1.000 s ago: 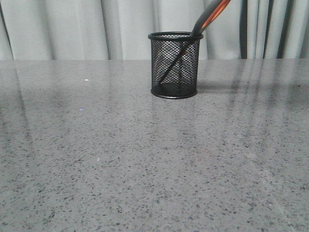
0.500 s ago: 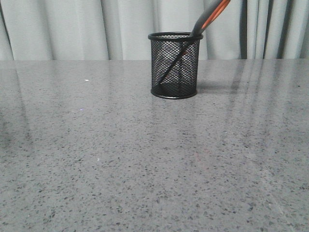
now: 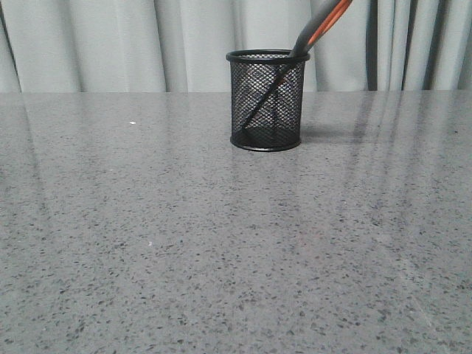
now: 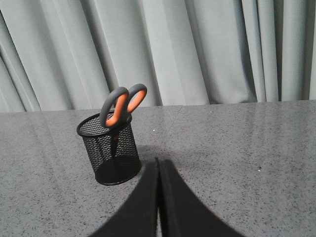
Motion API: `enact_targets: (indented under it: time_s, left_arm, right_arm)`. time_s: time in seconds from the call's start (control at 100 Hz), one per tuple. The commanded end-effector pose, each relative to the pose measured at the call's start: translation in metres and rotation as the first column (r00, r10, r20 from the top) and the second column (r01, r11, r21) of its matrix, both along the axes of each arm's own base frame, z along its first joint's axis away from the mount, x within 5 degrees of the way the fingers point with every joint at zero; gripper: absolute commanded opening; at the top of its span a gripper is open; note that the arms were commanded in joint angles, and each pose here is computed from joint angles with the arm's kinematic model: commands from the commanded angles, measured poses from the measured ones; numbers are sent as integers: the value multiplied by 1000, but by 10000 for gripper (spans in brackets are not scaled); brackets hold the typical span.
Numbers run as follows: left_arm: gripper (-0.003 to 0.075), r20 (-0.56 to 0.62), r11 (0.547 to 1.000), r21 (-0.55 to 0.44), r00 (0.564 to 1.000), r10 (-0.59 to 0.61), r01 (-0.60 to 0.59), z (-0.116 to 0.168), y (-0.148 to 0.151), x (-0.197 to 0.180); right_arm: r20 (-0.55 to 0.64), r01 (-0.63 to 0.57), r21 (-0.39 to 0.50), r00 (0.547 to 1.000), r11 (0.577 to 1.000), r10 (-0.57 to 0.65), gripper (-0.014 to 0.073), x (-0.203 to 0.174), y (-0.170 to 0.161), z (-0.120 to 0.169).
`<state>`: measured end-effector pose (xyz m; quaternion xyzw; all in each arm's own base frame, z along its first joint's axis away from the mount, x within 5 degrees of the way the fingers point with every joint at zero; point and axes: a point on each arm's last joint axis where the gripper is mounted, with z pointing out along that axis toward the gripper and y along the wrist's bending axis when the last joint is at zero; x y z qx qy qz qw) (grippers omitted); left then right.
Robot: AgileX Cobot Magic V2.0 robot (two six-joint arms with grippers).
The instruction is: Put scissors into bucket
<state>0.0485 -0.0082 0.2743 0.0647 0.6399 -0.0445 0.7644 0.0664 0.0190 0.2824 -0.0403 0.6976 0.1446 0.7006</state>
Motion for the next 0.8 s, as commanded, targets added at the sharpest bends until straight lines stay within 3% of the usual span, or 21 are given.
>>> enact_targets:
  time_s: [0.0, 0.79]
  left_arm:
    - [-21, 124, 999, -42, 992, 17, -11, 17, 3, -6]
    - [-21, 123, 999, -41, 992, 16, -11, 17, 3, -6]
  right_arm:
    - [104, 52, 22, 993, 998, -54, -65, -1, -5, 7]
    - [92, 54, 19, 994, 998, -56, -65, 0, -5, 2]
